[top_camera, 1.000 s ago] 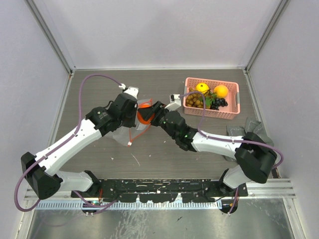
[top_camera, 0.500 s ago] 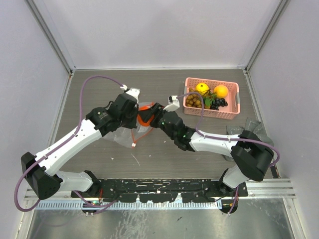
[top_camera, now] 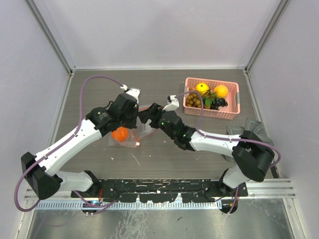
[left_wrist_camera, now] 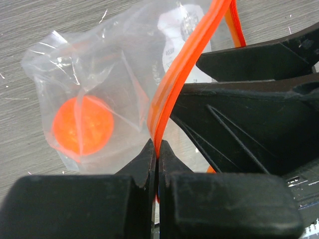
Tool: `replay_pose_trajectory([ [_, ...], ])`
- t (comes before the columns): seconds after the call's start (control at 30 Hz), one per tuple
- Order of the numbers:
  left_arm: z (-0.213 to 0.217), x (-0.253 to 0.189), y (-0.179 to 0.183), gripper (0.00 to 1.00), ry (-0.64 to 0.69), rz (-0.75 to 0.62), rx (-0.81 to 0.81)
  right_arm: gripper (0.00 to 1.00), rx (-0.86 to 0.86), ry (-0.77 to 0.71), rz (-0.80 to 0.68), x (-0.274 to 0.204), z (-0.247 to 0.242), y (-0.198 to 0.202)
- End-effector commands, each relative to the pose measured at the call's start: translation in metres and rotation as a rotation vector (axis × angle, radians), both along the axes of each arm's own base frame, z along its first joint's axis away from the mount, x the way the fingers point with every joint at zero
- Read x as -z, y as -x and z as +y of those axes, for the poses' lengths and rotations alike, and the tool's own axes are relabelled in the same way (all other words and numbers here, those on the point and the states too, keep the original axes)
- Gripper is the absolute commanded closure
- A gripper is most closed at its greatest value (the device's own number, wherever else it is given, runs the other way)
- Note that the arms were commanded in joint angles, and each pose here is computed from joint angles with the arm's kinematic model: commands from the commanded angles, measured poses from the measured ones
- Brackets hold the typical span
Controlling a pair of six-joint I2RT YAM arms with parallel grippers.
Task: Place the food in the zip-top bag and seal the zipper
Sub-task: Place the fake fruit in the zipper food storage bag, then pick up the fake fruit from the bin.
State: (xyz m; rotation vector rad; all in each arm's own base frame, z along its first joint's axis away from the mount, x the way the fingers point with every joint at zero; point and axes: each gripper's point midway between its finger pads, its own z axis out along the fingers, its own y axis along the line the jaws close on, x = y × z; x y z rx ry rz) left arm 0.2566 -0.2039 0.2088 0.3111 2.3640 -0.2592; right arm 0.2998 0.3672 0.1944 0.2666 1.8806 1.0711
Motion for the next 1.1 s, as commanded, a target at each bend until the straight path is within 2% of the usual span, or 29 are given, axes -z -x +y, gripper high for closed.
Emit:
replay_pose_trajectory([
  [0.0, 0.000, -0.013, -0.008, 1.00, 0.016, -0.056, -0.008, 0.18, -0.016, -0.052, -0.103, -0.057, 0.000, 0.003],
  [0.3, 0.006, -0.011, -0.010, 1.00, -0.017, -0.058, -0.031, 0.13, -0.064, 0.115, -0.172, -0.075, -0.021, 0.014],
  [0.53, 0.010, -0.013, -0.012, 1.00, -0.035, -0.068, -0.042, 0.09, -0.092, 0.222, -0.184, -0.081, -0.054, 0.006],
  [0.7, 0.013, -0.014, -0.013, 1.00, -0.047, -0.077, -0.046, 0.06, -0.043, 0.307, -0.176, -0.083, -0.096, -0.018],
  [1.07, 0.019, -0.015, -0.013, 1.00, -0.068, -0.089, -0.056, 0.00, 0.297, 0.518, -0.119, -0.092, -0.239, -0.108],
])
